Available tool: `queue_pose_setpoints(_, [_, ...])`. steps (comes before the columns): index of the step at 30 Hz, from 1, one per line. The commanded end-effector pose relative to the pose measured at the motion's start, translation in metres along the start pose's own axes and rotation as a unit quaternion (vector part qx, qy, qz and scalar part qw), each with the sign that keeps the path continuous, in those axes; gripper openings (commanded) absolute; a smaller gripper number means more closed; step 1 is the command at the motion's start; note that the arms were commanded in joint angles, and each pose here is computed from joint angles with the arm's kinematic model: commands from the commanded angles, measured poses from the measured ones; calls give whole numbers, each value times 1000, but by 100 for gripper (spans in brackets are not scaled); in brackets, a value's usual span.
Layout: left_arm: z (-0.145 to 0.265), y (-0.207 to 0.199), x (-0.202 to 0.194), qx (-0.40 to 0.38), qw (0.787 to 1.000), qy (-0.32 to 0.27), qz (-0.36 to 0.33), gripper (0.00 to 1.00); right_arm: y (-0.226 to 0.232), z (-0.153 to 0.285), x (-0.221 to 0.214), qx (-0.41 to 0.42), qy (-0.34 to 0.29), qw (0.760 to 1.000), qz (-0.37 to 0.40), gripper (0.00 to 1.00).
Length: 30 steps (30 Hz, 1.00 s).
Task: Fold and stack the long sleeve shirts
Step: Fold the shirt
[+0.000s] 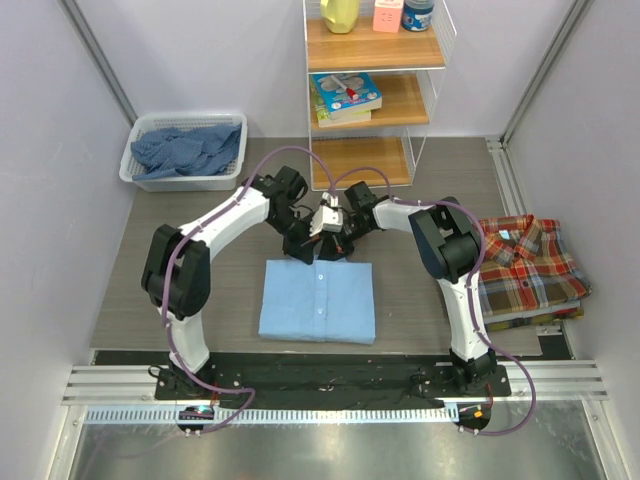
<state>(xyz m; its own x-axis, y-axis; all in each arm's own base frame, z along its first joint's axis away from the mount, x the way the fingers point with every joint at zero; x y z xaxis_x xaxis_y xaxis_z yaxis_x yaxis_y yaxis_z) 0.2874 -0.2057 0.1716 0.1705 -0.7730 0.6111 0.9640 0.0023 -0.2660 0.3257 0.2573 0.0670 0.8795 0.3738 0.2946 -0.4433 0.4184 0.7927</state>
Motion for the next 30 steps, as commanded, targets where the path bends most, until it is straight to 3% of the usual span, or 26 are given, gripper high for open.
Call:
queue_pose_setpoints(1, [6,17,4,16,1000,-6,-14,0,-3,-1,-1,-4,6,1000,9,1])
queue_pose_setpoints(11, [11,36,-3,64,998,-18,-24,0,0,8,13,-7,-7,1000,19,1])
queue_pose_setpoints(15, [12,40,-1,87,995,-31,-40,1,10,23,27,-10,-25,999,39,10])
queue_pose_setpoints(20, [18,47,-2,113,993,-27,-23,21,18,59,49,-51,-45,995,67,27])
queue_pose_setpoints(22, [32,50,-5,121,992,-27,-1,34,15,80,47,-68,-39,994,79,39])
queue_pose_setpoints(24, [42,44,-11,100,994,-24,29,46,18,97,50,-90,-38,990,100,45])
queue_pose_setpoints(26, [58,48,-16,99,993,-29,58,50,21,113,44,-102,-27,987,122,52])
queue_pose_setpoints(28, [65,44,-24,68,993,-32,93,62,23,119,33,-115,0,983,144,54])
queue_pose_setpoints(30, [66,38,-30,39,991,-34,126,65,27,125,28,-121,11,980,159,56])
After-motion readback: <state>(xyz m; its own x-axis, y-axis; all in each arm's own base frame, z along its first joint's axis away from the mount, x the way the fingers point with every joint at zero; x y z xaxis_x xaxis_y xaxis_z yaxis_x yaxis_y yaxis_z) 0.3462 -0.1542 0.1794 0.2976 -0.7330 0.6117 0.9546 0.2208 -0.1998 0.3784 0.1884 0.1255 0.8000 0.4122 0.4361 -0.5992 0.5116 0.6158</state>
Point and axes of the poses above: each gripper's point midway between its finger pads, its own z axis back along the fingers, its own y axis along the line the jaws close on, x = y × z, the point moved 9 cm from there along z, back along the fingers, and after that the axes turned 3 degrees about z, right-handed, at the moved point
